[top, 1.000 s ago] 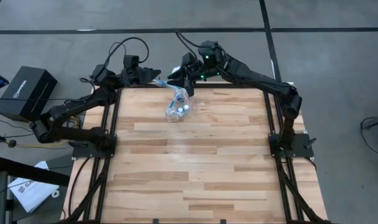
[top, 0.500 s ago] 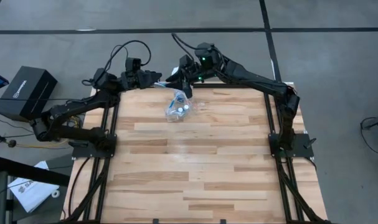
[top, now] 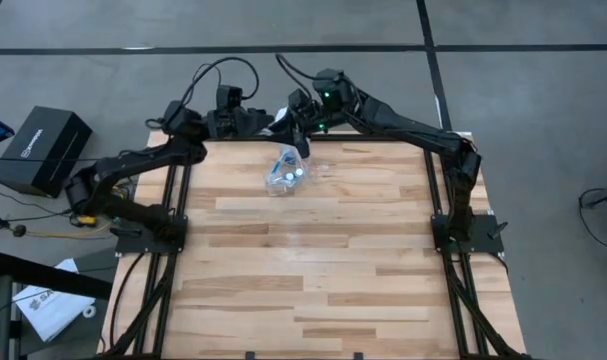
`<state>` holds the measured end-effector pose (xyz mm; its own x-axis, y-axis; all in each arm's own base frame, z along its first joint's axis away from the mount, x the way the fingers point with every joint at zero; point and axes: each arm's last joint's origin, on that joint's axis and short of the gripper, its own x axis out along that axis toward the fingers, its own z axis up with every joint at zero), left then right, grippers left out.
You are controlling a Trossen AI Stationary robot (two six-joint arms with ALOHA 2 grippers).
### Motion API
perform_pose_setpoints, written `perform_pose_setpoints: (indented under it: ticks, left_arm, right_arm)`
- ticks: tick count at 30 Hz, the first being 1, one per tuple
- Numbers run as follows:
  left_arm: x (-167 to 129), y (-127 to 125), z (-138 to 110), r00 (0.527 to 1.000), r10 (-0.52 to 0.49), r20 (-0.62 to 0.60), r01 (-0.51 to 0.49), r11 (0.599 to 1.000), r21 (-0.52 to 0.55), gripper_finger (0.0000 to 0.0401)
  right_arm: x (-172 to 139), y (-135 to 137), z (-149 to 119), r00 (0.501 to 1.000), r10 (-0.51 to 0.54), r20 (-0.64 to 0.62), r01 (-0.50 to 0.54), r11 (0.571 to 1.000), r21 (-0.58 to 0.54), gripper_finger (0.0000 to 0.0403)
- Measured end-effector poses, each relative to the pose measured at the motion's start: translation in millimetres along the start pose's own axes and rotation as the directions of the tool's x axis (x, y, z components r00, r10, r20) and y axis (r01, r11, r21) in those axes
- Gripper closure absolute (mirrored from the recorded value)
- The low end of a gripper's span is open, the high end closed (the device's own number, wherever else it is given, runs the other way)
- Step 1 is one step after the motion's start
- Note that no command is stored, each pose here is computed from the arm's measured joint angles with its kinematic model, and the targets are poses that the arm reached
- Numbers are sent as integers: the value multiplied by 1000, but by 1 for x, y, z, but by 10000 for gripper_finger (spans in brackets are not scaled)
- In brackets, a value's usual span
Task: Pick & Place toothbrushing station
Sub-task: Adjust the blue toothbrush in the transparent organizer
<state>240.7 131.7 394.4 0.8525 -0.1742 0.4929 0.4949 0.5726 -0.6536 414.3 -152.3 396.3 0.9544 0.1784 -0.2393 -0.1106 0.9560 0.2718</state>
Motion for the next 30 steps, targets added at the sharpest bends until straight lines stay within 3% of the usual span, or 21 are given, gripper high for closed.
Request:
perform_pose_setpoints:
  ticks: [9, 16, 25, 30]
  left_arm:
    - [2, 1, 1, 1000, -8, -13, 8, 1000, -4, 400]
    - [2, 0, 1, 1000, -13, -10, 13, 1000, 2, 400]
    - [-17, 5, 24, 999, 16, -28, -13, 996, 88, 396]
    - [-43, 1, 51, 998, 70, 6, -70, 984, 166, 358]
  right_arm:
    - [0, 0, -1, 1000, -1, -8, 2, 1000, 5, 285]
    - [0, 0, 0, 1000, -2, -5, 1, 999, -40, 386]
    - [0, -1, -2, 1000, -7, -13, 6, 999, -40, 389]
    - [-2, -2, -3, 999, -5, -31, 4, 999, -32, 389]
